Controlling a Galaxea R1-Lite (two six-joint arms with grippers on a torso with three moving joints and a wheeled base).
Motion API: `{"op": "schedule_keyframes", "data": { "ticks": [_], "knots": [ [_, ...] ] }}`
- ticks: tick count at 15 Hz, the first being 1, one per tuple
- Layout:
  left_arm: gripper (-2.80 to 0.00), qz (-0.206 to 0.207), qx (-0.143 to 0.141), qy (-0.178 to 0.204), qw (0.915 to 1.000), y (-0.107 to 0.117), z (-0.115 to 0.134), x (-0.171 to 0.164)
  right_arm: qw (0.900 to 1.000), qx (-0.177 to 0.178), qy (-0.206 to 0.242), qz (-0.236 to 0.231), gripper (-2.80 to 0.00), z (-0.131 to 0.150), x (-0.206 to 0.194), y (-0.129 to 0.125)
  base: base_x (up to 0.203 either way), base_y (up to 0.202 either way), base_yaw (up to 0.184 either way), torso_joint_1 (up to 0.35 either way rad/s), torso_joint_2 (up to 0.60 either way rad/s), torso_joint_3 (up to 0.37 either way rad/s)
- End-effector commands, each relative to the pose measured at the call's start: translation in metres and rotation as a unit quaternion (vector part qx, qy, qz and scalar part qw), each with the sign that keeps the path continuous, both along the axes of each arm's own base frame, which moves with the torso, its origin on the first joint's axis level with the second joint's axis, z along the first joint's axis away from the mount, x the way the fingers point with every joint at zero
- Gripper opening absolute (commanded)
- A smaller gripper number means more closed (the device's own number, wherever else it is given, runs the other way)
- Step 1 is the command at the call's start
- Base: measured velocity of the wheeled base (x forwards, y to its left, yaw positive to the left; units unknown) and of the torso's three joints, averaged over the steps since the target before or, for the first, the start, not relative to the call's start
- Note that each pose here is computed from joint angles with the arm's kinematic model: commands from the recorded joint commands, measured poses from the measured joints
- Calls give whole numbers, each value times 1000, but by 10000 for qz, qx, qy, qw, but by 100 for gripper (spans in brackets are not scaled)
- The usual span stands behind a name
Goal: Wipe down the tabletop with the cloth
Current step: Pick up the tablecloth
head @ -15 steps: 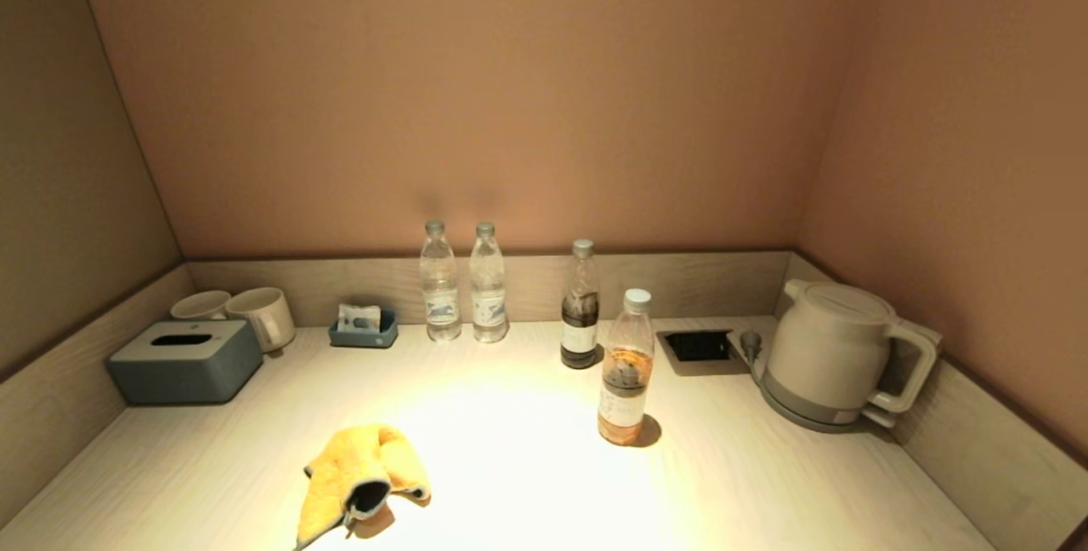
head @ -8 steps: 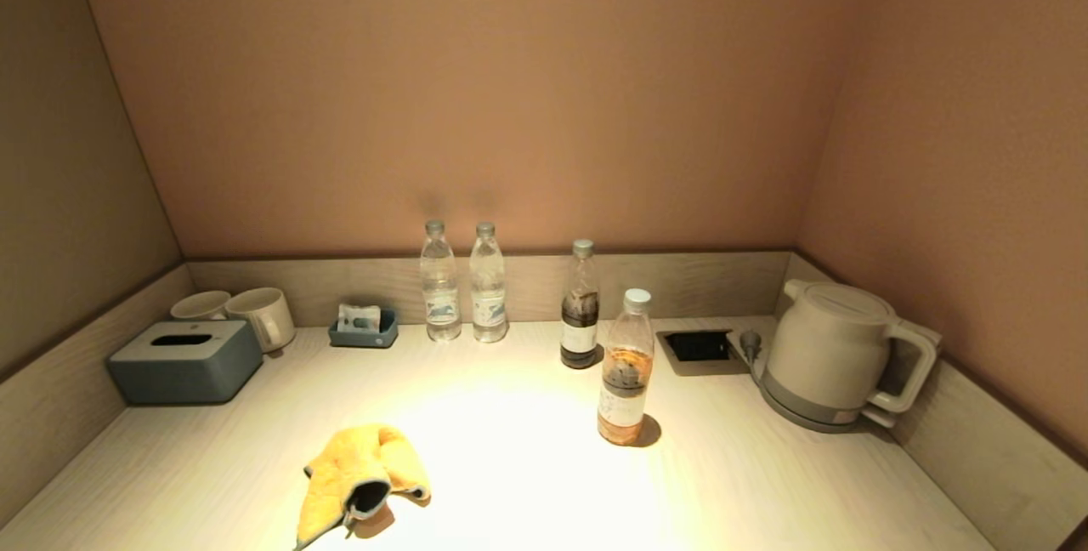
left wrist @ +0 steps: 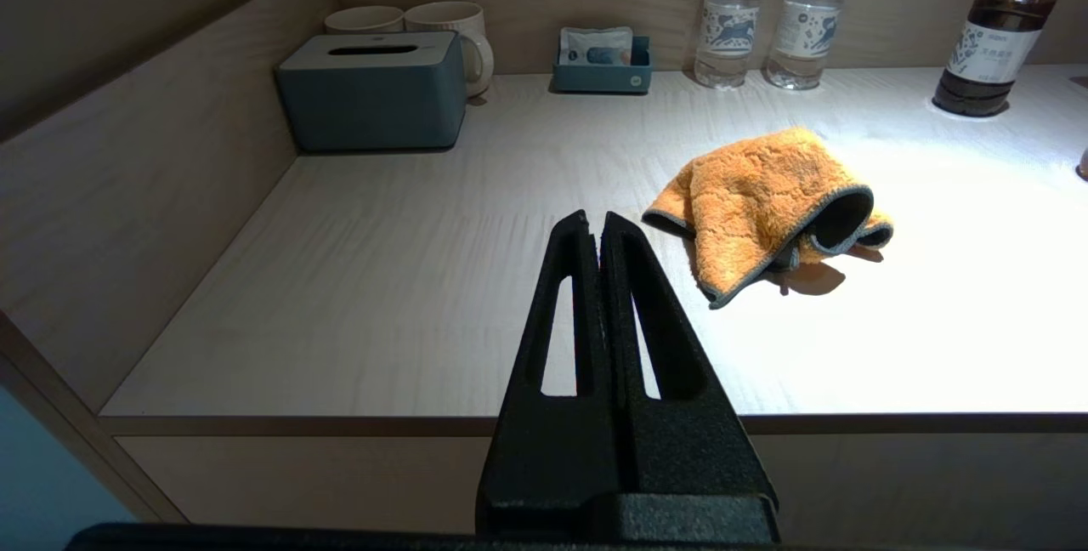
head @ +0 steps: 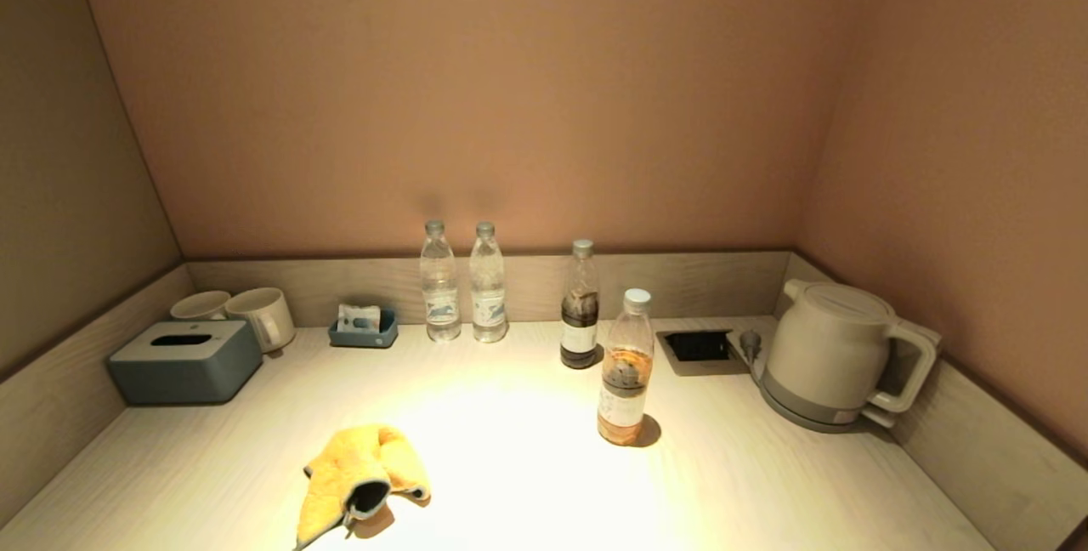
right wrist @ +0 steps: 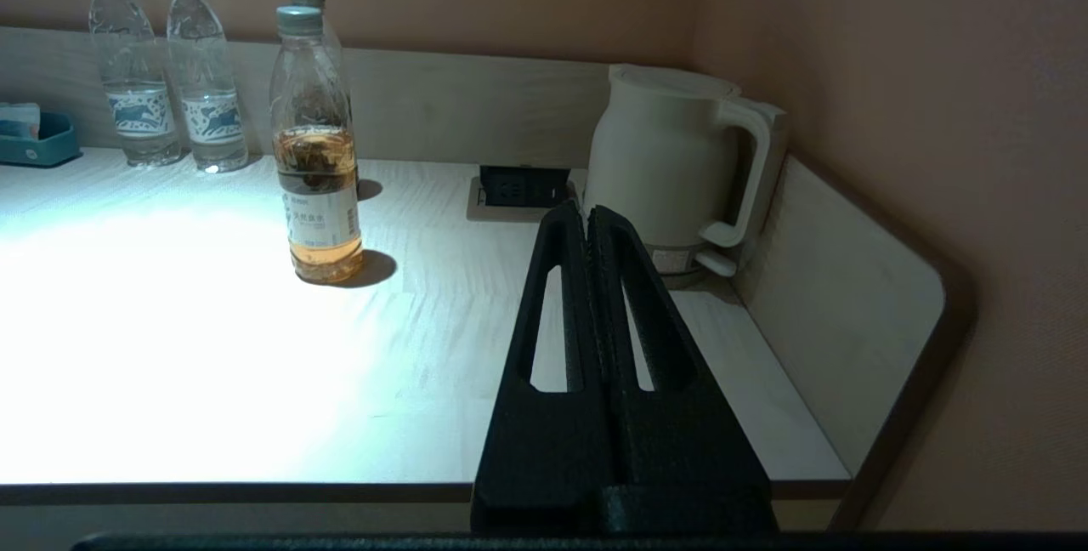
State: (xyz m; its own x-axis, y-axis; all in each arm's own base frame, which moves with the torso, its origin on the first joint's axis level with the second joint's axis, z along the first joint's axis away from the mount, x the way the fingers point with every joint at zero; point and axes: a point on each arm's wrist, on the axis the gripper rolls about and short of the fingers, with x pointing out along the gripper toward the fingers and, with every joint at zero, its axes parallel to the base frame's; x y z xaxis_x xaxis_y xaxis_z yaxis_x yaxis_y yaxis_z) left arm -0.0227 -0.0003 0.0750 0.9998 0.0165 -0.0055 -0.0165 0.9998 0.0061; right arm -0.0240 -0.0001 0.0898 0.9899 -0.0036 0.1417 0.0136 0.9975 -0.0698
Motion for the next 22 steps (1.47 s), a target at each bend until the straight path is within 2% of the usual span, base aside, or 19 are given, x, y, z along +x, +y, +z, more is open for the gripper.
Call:
{"op": "schedule_keyframes", "data": {
  "ticks": [1, 3, 8, 10, 11, 14, 16, 17, 19, 22],
  "knots": [
    [-280, 2, 0, 3, 10000, 0, 0, 0, 9975, 87, 703, 9, -280, -14, 1, 0, 0, 0, 0, 0, 0, 0],
    [-280, -6, 46, 27, 10000, 0, 0, 0, 9970, 346, 697, 28, -280, -14, 1, 0, 0, 0, 0, 0, 0, 0],
    [-280, -23, 40, 37, 10000, 0, 5, -1, 9968, 393, 693, 24, -280, -14, 1, 0, 0, 0, 0, 0, 0, 0],
    [-280, -49, 15, -17, 10000, 0, 33, -4, 9968, 393, 693, 24, -280, -14, 1, 0, 0, 0, 0, 0, 0, 0],
    [-280, -101, -69, 132, 9998, 0, 44, 0, 9968, 393, 693, 24, -280, -14, 1, 0, 0, 0, 0, 0, 0, 0],
    [-280, -240, -428, 1028, 9935, -1, 80, 33, 9968, 393, 693, 24, -280, -14, 1, 0, 0, 0, 0, 0, 0, 0],
    [-280, -332, -734, 1844, 9795, -1, 103, 77, 9968, 393, 693, 24, -280, -14, 1, 0, 0, 0, 0, 0, 0, 0],
    [-280, -409, -854, 2261, 9695, -1, 109, 103, 9968, 393, 693, 24, -280, -14, 1, 0, 0, 0, 0, 0, 0, 0],
    [-280, -625, -1029, 3140, 9418, -3, 110, 165, 9968, 393, 693, 24, -280, -14, 1, 0, 0, 0, 0, 0, 0, 0],
    [-280, -1028, -1086, 4128, 8985, -17, 85, 248, 9968, 393, 693, 24, -280, -14, 1, 0, 0, 0, 0, 0, 0, 0]
  ]
}}
